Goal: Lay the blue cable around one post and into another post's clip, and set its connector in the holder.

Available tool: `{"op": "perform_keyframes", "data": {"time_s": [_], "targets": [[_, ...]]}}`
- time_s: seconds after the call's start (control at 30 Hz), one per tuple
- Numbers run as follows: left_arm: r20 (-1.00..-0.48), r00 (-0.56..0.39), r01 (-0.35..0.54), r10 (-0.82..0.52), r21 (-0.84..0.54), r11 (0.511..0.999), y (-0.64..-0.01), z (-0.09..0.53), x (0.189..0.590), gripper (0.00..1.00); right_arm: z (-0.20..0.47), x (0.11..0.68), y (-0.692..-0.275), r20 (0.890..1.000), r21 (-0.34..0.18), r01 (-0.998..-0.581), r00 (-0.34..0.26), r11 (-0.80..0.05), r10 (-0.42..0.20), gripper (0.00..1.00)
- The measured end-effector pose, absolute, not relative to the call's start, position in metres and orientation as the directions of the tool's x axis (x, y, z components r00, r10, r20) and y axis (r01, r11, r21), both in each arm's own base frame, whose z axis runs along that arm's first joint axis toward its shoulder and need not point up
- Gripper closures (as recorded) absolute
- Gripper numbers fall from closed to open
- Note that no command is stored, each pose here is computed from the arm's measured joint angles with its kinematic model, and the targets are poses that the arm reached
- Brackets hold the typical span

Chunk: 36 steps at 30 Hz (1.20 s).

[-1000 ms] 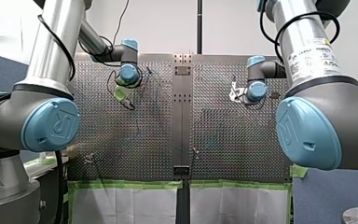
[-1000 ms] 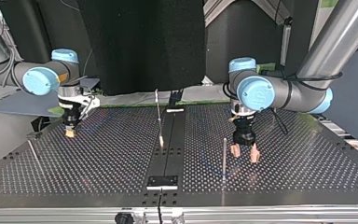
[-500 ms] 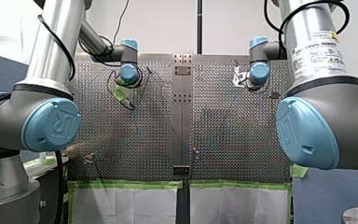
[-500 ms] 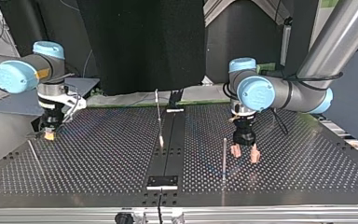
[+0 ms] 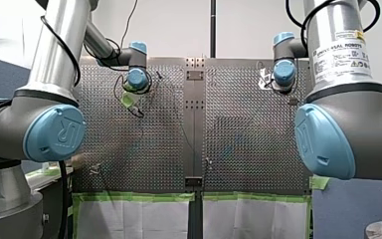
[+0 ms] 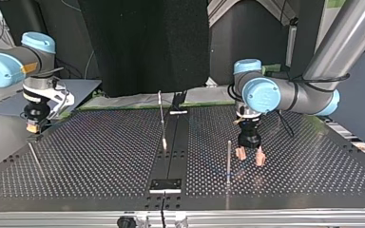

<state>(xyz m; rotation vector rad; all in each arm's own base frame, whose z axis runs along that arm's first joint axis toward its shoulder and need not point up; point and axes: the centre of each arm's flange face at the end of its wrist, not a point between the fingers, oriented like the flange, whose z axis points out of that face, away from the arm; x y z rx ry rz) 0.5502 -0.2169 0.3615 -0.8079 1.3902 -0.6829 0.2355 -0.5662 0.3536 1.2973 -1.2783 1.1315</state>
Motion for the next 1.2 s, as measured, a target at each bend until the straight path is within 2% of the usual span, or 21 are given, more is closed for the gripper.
{"op": "perform_keyframes", "data": {"time_s": [0.33, 0.73, 0.93, 1.0, 1.2], "targets": [[-0.571, 0.075, -0.048, -0.817, -0.821, 0.569, -0.217, 0.362, 0.550, 0.00, 0.307, 0.208, -0.589, 0.991, 0.041, -0.998, 0.035, 0.044, -0.129, 0.87], [-0.571, 0.076, -0.049, -0.817, -0.821, 0.569, -0.216, 0.362, 0.550, 0.00, 0.307, 0.151, -0.623, 0.999, 0.024, -0.998, 0.022, 0.050, -0.042, 0.84], [-0.572, 0.076, -0.049, -0.817, -0.821, 0.569, -0.217, 0.362, 0.550, 0.00, 0.308, 0.124, -0.631, 0.999, 0.036, -0.998, 0.034, 0.049, -0.039, 0.84], [-0.573, 0.076, -0.050, -0.816, -0.820, 0.571, -0.217, 0.362, 0.550, 0.00, 0.307, 0.118, -0.632, 0.998, 0.044, -0.998, 0.042, 0.047, -0.041, 0.81], [-0.578, 0.075, -0.053, -0.813, -0.816, 0.575, -0.217, 0.362, 0.549, 0.00, 0.307, 0.116, -0.635, 0.998, 0.062, -0.998, 0.061, 0.010, -0.030, 0.81]]}}
